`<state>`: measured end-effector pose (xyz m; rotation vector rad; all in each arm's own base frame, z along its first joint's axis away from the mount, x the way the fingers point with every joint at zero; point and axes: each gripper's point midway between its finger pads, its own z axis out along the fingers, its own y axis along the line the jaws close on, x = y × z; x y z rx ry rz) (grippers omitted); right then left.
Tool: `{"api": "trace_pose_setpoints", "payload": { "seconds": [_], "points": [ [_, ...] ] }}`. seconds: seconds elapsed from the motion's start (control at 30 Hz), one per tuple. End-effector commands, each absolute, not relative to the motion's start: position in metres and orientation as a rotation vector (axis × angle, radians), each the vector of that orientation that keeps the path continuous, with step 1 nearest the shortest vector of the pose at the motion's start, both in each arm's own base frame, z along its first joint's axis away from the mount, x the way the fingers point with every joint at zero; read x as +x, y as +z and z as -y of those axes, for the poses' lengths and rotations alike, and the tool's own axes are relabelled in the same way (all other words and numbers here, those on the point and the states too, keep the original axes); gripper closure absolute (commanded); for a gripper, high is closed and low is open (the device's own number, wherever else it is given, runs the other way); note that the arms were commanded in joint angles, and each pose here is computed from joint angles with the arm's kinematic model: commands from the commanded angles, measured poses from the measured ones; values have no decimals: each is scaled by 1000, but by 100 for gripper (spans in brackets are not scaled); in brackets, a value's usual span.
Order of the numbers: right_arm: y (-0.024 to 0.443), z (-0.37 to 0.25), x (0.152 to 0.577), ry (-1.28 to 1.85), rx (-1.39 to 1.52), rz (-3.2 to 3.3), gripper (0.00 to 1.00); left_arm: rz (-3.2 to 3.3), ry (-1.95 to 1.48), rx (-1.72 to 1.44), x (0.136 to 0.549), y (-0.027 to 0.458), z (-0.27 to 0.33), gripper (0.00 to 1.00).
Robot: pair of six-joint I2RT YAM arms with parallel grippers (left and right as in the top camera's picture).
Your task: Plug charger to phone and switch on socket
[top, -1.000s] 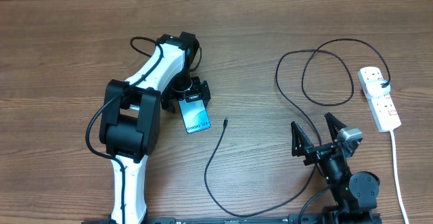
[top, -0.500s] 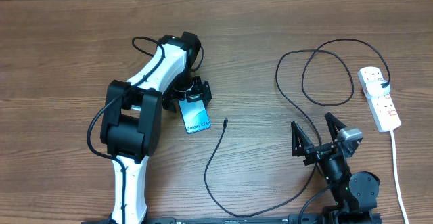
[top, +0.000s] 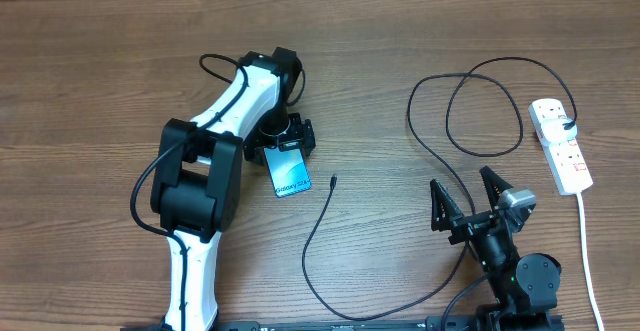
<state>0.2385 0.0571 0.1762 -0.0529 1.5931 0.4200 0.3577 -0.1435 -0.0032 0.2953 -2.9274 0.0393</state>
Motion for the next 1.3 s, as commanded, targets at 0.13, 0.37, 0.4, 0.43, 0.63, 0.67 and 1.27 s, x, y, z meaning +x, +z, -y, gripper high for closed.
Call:
{"api": "trace_pose_setpoints", "payload": {
  "seconds": [0.13,0.37,0.4,0.43,0.63,0.67,1.27],
  "points": [
    [175,-57,239,419,-46,-1589,0,2861,-61,337,343,-41,139,7],
    [175,-57,239,419,-46,-1589,0,2864,-62,328,343,-41,141,0],
    [175,-57,239,419,-46,-1589,0,2865,-62,327,343,-41,141,0],
    [175,-57,239,419,-46,-1589,0,2865,-62,326,342,-41,142,0],
    [175,-57,239,419,-46,-1589,0,2867,-66,304,340,-41,147,0],
    [175,-57,239,419,-46,-1589,0,2869,-67,299,340,-41,148,0],
    [175,-57,239,419,-46,-1589,0,2907,-50,316,349,-43,151,1]
  ]
}}
